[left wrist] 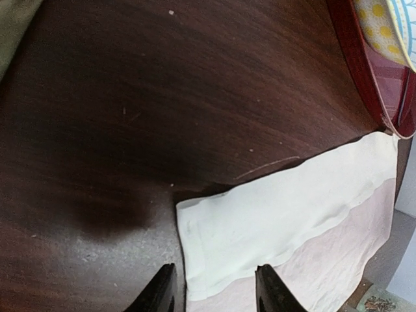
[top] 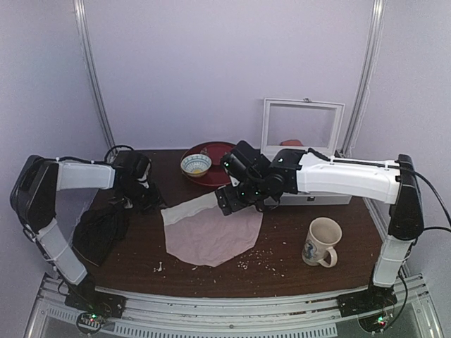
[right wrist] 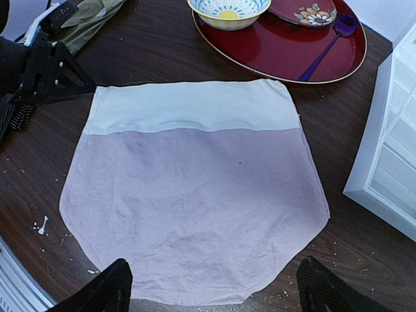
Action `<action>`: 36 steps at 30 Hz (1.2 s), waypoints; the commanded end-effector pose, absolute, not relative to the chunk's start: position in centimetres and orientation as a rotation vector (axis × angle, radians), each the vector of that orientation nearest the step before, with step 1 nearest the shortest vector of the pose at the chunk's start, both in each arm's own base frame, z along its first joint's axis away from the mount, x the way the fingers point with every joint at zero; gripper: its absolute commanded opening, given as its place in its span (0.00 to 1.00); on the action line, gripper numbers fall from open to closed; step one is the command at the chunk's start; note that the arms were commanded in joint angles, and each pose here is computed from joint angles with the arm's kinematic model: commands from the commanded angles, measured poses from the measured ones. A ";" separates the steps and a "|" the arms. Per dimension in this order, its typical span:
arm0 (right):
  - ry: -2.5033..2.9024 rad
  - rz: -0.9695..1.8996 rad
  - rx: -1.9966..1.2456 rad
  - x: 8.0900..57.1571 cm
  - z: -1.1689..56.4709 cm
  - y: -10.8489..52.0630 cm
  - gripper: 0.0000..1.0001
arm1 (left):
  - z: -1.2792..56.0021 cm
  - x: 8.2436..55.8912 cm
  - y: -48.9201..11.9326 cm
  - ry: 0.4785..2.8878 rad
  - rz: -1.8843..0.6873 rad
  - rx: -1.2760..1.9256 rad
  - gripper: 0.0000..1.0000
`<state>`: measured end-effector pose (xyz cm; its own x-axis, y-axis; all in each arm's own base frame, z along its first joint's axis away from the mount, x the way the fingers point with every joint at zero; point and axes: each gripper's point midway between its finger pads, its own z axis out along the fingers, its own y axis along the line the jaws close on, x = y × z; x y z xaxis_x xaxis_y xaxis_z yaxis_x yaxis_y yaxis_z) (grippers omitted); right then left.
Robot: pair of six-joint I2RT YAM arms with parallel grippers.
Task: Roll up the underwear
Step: Pick up the underwear from the center of the board.
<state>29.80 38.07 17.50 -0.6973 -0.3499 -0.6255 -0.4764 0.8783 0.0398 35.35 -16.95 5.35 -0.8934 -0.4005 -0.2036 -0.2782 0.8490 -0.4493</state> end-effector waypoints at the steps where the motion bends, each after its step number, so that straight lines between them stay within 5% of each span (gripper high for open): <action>1: 2.422 0.225 -0.628 29.3 17.4 38.1 0.87 | 4.6 36.4 -17.4 2.718 -0.695 -0.582 0.56; 11: 2.431 0.214 -0.640 28.9 17.0 38.2 0.87 | 2.5 37.2 -16.9 2.759 -0.632 -0.601 0.53; 17: 2.438 0.207 -0.662 28.8 16.5 38.7 0.87 | 1.8 37.6 -17.0 2.764 -0.629 -0.605 0.37; 25: 2.437 0.207 -0.705 28.8 16.1 40.0 0.87 | 1.9 37.7 -17.2 2.777 -0.645 -0.598 0.00; 36: 2.302 0.183 -0.942 25.2 14.4 47.0 0.77 | 4.5 36.7 -16.8 2.774 -0.638 -0.575 0.00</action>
<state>27.19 44.19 14.81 -0.6240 -0.5131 -0.5894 -0.6095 0.7916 -0.0440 36.44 -16.86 2.24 -0.8936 -0.4350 -0.1108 -0.3484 0.8277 -0.4398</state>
